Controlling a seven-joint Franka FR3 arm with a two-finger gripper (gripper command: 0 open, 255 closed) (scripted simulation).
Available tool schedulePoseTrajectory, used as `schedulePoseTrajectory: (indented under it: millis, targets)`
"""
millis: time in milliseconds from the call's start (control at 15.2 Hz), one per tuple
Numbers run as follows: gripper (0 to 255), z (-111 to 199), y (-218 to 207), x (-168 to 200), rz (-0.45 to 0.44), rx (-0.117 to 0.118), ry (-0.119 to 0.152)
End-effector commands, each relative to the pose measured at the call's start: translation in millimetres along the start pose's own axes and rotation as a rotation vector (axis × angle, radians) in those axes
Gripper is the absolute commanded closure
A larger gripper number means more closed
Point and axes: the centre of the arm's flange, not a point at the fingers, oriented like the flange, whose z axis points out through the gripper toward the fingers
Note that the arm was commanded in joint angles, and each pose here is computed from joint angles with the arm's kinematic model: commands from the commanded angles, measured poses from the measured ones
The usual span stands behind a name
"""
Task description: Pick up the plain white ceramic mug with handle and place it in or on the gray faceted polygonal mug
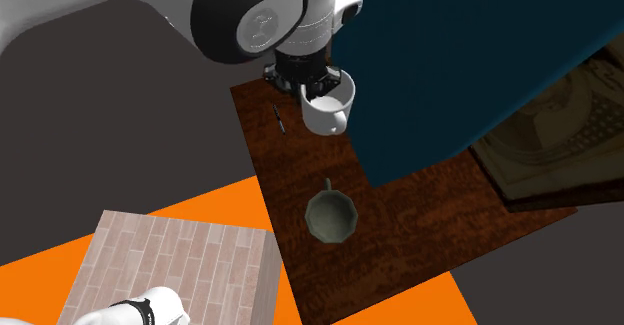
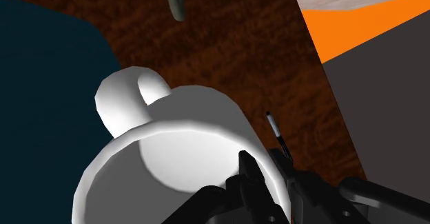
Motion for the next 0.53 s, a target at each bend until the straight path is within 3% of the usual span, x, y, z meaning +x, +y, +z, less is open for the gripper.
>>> schedulePoseTrajectory:
  millis: [0, 462]
  targets:
    - [255, -4, 3, -24, 0.000, -0.001, 0.001]
    - [255, -16, 15, -115, 0.000, -0.001, 0.001]
